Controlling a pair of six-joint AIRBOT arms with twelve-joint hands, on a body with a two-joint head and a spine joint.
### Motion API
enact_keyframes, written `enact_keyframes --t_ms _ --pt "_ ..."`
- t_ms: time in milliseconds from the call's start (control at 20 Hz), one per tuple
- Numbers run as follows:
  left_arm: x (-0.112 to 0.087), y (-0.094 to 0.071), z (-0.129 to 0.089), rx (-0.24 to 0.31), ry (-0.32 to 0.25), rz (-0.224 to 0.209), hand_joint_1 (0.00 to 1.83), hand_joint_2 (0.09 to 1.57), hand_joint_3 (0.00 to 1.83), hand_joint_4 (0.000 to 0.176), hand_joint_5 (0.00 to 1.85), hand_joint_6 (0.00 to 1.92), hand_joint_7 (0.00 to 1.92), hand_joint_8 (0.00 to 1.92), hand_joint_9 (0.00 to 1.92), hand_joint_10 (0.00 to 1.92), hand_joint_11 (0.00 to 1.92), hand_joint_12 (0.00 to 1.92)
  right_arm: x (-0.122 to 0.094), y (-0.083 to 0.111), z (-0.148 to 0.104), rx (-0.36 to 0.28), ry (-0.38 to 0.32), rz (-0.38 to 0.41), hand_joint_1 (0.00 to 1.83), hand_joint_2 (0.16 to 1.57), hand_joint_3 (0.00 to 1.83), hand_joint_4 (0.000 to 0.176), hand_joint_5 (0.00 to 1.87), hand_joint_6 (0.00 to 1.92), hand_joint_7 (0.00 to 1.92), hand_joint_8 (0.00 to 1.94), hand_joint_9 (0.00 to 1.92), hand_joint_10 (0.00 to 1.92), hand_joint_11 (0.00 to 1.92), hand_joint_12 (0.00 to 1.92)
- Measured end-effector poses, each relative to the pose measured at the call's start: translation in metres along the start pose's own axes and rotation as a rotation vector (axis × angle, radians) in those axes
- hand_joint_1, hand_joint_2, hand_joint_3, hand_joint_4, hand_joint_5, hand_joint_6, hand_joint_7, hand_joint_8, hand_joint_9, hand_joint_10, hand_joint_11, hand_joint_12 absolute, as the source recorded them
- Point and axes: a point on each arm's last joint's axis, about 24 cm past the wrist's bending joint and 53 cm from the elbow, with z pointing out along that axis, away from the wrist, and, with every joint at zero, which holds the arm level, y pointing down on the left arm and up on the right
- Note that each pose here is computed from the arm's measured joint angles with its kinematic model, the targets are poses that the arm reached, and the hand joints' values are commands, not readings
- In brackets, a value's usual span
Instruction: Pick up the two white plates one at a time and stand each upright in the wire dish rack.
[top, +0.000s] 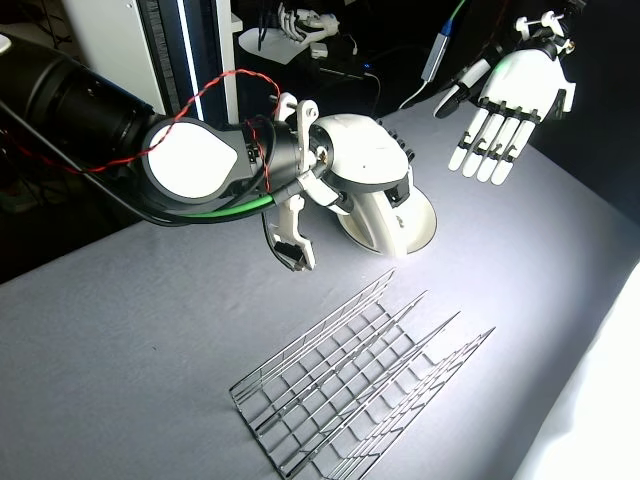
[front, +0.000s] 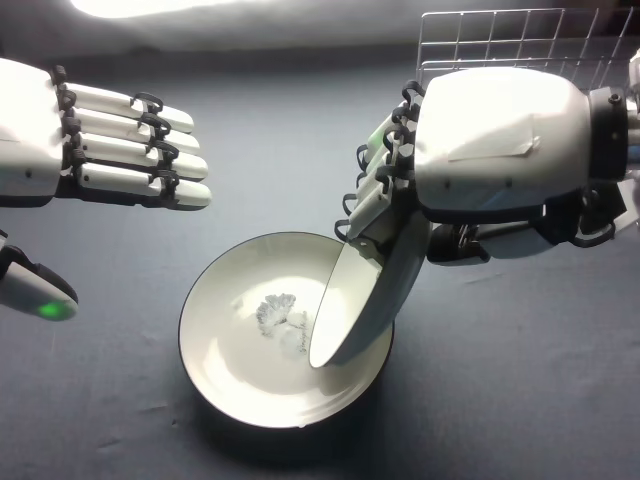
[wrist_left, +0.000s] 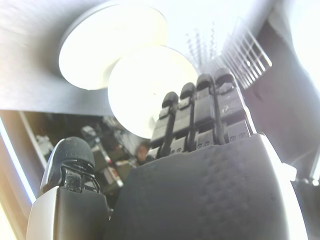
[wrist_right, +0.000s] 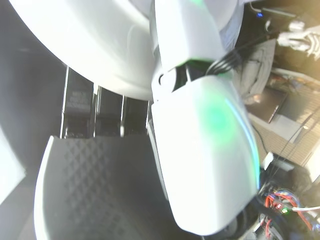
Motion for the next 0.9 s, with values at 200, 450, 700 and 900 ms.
enact_keyframes --t_ms 200,450,700,900 --pt "0.005 0.009 -0.009 -0.026 -0.006 -0.033 0.00 1.18 0.00 0.000 0.00 0.00 0.00 0.00 0.00 0.00 0.00 0.00 -0.032 -0.001 -0.004 0.030 -0.109 0.116 1.49 1.11 0.00 0.000 0.86 1.06 0.92 0.91 0.97 1.02 0.86 1.52" --pt "0.016 0.028 -0.014 -0.064 0.023 -0.009 0.00 1.17 0.00 0.000 0.00 0.00 0.00 0.00 0.00 0.00 0.00 0.00 -0.057 -0.011 -0.009 0.078 -0.202 0.235 1.49 1.11 0.00 0.000 0.85 1.10 0.91 0.93 0.96 0.99 0.87 1.49" --pt "0.014 0.029 -0.011 -0.045 0.017 -0.002 0.00 1.18 0.00 0.000 0.00 0.00 0.00 0.00 0.00 0.00 0.00 0.00 -0.091 -0.011 -0.012 0.081 -0.326 0.397 1.49 1.11 0.00 0.000 0.86 1.08 0.92 0.92 0.98 0.98 0.88 1.48" --pt "0.012 0.030 -0.010 -0.046 0.012 0.003 0.00 1.19 0.01 0.000 0.00 0.00 0.00 0.00 0.00 0.00 0.00 0.00 -0.111 -0.016 -0.015 0.090 -0.410 0.538 1.49 1.11 0.00 0.000 0.86 1.08 0.91 0.93 0.97 0.99 0.85 1.51"
